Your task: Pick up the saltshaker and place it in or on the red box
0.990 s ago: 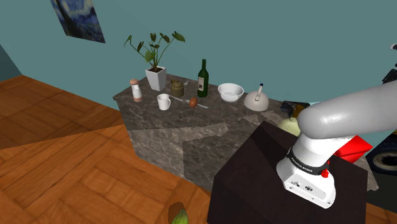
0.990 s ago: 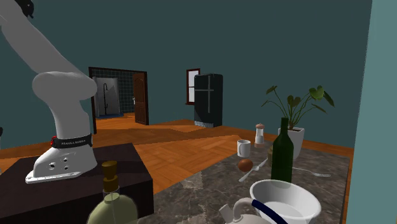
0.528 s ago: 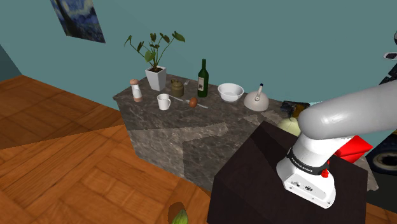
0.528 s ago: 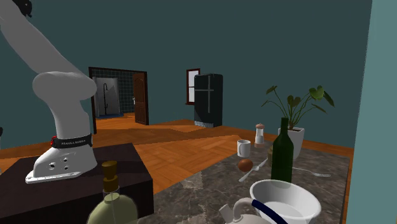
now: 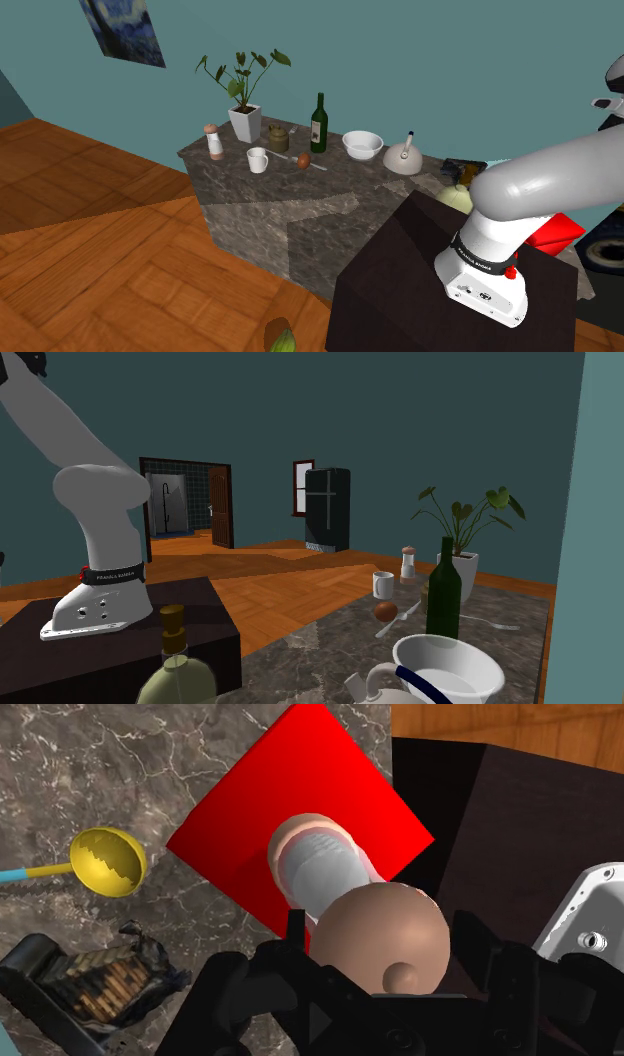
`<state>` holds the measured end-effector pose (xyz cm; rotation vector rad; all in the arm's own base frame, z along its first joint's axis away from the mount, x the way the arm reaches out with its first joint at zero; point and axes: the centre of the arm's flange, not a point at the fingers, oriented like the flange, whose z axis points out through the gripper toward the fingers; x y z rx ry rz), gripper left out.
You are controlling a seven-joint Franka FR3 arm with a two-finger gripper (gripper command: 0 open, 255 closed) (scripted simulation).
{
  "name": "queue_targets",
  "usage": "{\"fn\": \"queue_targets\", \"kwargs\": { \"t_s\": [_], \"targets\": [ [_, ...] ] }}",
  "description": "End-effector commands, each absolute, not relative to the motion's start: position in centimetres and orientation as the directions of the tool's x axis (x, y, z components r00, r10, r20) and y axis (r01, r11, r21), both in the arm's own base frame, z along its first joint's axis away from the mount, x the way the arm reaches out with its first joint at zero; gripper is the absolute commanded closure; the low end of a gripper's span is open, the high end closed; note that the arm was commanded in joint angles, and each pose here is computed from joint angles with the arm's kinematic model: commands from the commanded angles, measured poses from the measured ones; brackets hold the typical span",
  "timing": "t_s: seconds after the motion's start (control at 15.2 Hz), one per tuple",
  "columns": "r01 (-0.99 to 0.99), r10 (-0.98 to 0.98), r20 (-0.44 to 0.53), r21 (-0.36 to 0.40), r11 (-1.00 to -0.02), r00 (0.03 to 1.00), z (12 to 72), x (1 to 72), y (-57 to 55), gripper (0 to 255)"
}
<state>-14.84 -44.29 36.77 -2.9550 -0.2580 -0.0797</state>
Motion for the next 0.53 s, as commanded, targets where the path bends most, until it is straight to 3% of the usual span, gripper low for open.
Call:
{"fn": "queue_targets", "kwargs": {
  "t_s": [0.0,0.46],
  "targets": [
    [0.177,0.167,0.068,-0.168,-0.970,0.984,35.7,-14.9,-44.3,255],
    [0.177,0.167,0.068,-0.168,-0.970,0.984,33.9,-14.9,-44.3,255]
  ]
}}
